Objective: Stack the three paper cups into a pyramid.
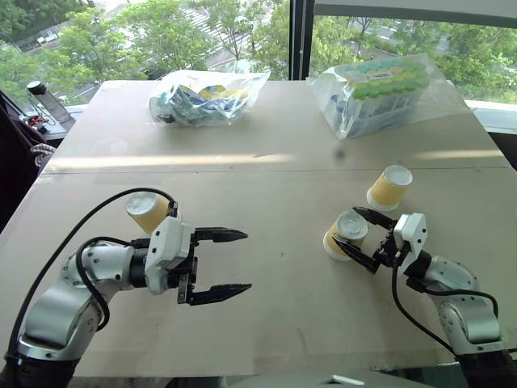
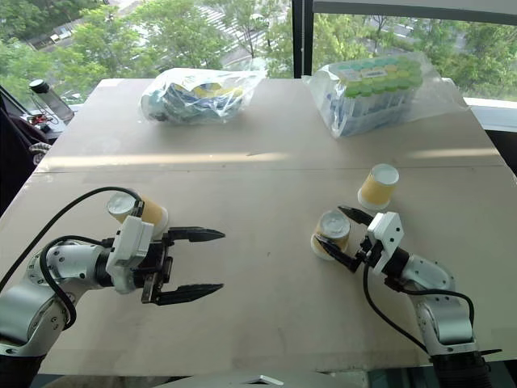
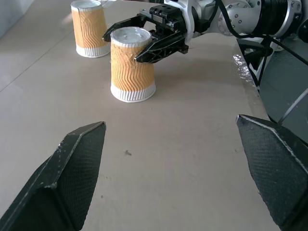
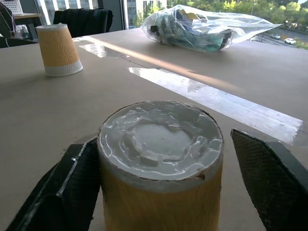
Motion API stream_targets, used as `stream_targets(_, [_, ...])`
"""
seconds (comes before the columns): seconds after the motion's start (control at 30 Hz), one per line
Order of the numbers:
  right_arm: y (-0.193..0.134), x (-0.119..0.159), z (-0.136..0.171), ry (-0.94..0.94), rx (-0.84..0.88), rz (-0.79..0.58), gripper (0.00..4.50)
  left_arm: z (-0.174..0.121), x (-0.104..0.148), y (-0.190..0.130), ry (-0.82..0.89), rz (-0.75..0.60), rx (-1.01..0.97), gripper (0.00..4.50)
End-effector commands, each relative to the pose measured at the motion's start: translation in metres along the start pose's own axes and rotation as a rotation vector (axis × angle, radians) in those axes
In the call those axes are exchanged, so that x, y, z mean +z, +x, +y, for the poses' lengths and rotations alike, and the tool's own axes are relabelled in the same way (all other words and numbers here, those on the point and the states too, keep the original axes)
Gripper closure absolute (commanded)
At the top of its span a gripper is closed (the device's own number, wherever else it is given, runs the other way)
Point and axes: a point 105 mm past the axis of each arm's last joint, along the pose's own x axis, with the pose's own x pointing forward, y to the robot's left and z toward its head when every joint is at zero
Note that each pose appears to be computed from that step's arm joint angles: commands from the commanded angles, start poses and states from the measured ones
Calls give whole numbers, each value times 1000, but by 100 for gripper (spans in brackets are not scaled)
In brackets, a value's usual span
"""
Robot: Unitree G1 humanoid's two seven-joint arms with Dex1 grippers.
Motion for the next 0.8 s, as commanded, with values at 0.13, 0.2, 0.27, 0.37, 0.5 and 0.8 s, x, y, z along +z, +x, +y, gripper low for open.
stream_targets(0.13, [2,11,3,-11,28,-33,251,5,6,3,35,-51,48,0])
stream_targets(0.2, [5,14,4,-37,46,-39,251,8,6,3,30,-60,84,0])
stream_targets(0.27, [13,19,4,-54,60,-49,251,14,5,1,8,-77,151,0])
stream_targets(0.37, [55,22,-8,-59,20,-6,251,34,1,-4,-33,-63,334,0])
stream_targets(0.5, [104,29,-15,-42,9,21,251,51,2,-7,-90,-92,485,0])
stream_targets(0.8, [163,22,-13,3,34,83,149,50,-6,-6,-118,-71,543,0])
